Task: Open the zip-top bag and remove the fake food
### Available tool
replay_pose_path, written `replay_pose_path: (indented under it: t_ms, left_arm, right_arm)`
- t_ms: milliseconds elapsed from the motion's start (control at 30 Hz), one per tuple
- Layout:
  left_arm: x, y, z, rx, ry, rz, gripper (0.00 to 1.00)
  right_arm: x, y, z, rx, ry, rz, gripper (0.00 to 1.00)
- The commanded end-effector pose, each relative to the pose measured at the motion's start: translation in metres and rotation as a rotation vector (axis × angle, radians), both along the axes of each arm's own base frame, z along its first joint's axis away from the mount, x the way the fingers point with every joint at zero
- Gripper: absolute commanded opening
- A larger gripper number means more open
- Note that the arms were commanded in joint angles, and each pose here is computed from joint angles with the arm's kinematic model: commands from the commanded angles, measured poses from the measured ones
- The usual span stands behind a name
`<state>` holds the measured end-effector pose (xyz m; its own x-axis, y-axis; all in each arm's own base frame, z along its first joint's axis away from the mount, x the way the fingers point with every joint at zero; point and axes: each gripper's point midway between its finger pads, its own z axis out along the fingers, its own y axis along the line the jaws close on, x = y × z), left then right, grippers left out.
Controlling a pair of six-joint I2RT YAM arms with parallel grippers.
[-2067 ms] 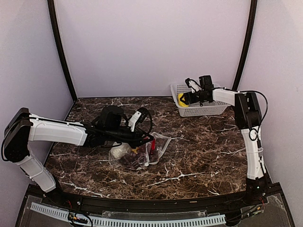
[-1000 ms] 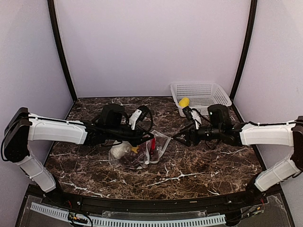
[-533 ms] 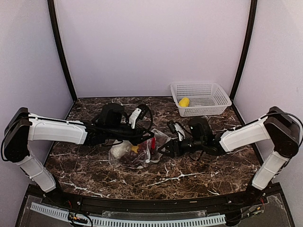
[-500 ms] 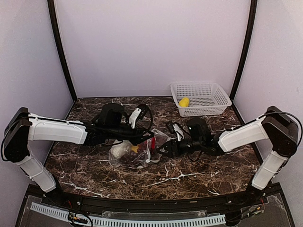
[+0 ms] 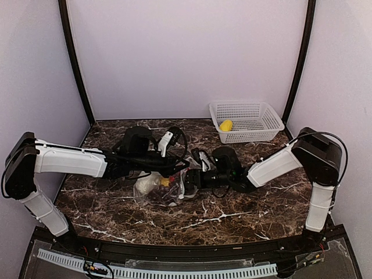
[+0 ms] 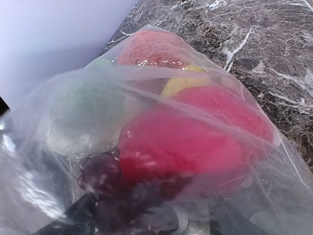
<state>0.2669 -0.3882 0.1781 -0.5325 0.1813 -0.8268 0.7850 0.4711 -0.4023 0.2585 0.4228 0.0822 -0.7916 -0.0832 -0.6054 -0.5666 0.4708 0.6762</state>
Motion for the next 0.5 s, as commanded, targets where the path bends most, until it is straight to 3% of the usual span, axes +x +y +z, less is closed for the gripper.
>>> replay_pose_path:
  t_ms: [0,100,300,467]
  left_arm:
    - [0.002,0.004,-0.001,-0.002,-0.010,0.017,0.01]
    - [0.003,0.006,-0.003,0.004,-0.013,0.022,0.01]
    - [0.005,0.008,-0.005,0.013,-0.015,0.038,0.01]
    - [0.008,0.011,-0.009,0.031,-0.019,0.060,0.01]
  right_arm:
    - [-0.005,0.021,0.003,0.061,0.021,0.022,0.78]
    - [-0.009,0.023,0.004,0.069,0.026,0.034,0.74]
    - [-0.015,0.014,0.008,0.071,0.029,0.022,0.39]
    - [-0.022,0.005,0.021,0.083,0.004,0.022,0.20]
